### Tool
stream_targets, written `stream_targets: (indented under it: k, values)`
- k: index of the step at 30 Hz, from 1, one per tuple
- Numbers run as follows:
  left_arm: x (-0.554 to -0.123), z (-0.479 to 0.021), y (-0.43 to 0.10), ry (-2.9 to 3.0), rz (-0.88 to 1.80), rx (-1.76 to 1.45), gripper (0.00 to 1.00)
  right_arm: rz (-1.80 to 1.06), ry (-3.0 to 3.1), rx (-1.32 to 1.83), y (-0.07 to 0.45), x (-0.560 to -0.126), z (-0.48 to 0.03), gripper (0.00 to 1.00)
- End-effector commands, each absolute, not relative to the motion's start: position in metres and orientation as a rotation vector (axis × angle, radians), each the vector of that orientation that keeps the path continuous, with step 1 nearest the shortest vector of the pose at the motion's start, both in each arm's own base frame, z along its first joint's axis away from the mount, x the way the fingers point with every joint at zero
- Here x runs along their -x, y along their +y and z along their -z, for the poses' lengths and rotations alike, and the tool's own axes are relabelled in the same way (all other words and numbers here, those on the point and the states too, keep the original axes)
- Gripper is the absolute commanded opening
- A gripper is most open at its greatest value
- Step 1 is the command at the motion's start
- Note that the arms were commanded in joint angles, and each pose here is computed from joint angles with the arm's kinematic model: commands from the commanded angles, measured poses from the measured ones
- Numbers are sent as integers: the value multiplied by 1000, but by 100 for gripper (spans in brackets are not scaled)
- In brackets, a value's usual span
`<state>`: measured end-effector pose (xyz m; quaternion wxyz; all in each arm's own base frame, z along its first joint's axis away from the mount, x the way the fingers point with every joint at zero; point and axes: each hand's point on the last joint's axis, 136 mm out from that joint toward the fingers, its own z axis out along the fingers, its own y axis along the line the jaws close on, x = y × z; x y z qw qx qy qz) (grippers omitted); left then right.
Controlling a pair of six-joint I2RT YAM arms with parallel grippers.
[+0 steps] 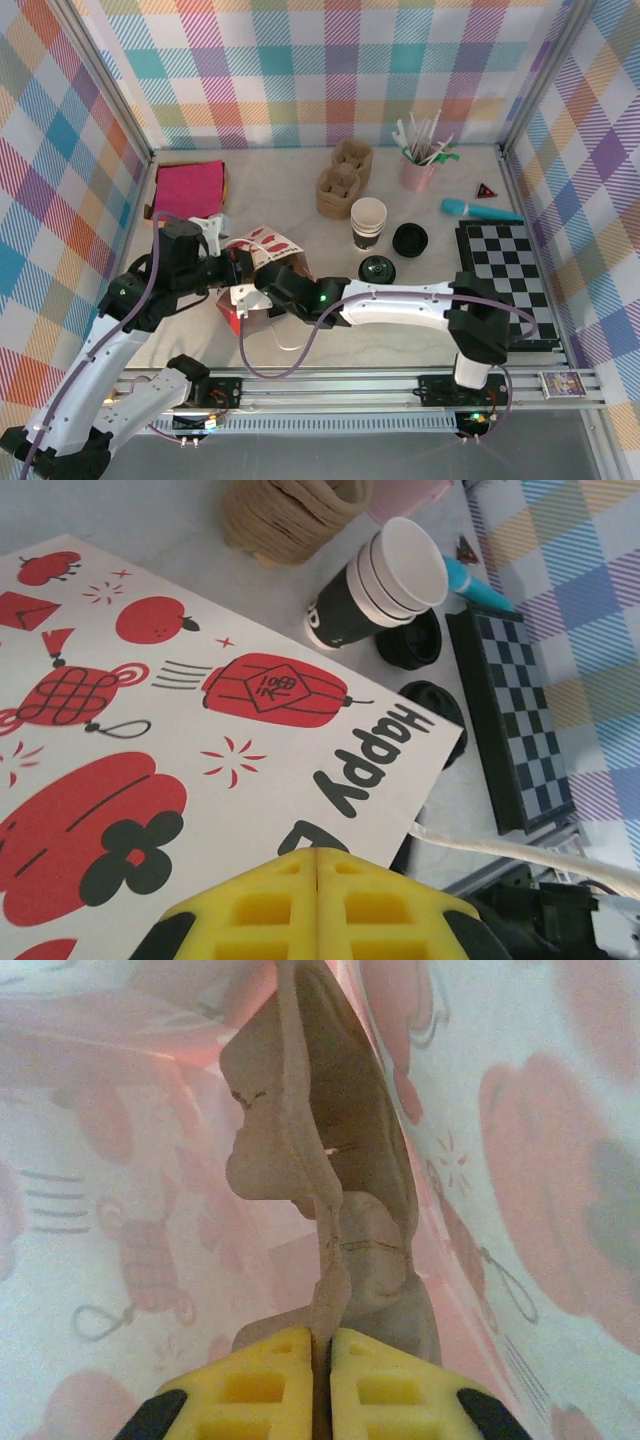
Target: Pack the takeout coffee
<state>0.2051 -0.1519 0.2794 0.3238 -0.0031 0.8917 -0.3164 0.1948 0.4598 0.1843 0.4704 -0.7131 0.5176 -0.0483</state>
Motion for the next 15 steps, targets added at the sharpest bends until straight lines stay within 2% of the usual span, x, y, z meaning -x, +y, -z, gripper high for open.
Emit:
stream_targets:
  k: [1, 15]
  values:
    - [-211, -288, -143, 2329, 748, 30, 0, 105, 1213, 1673, 453, -181, -243, 11]
    - [-234, -317, -121, 2246, 590, 124, 0, 226, 1168, 1580, 377, -133, -319, 10]
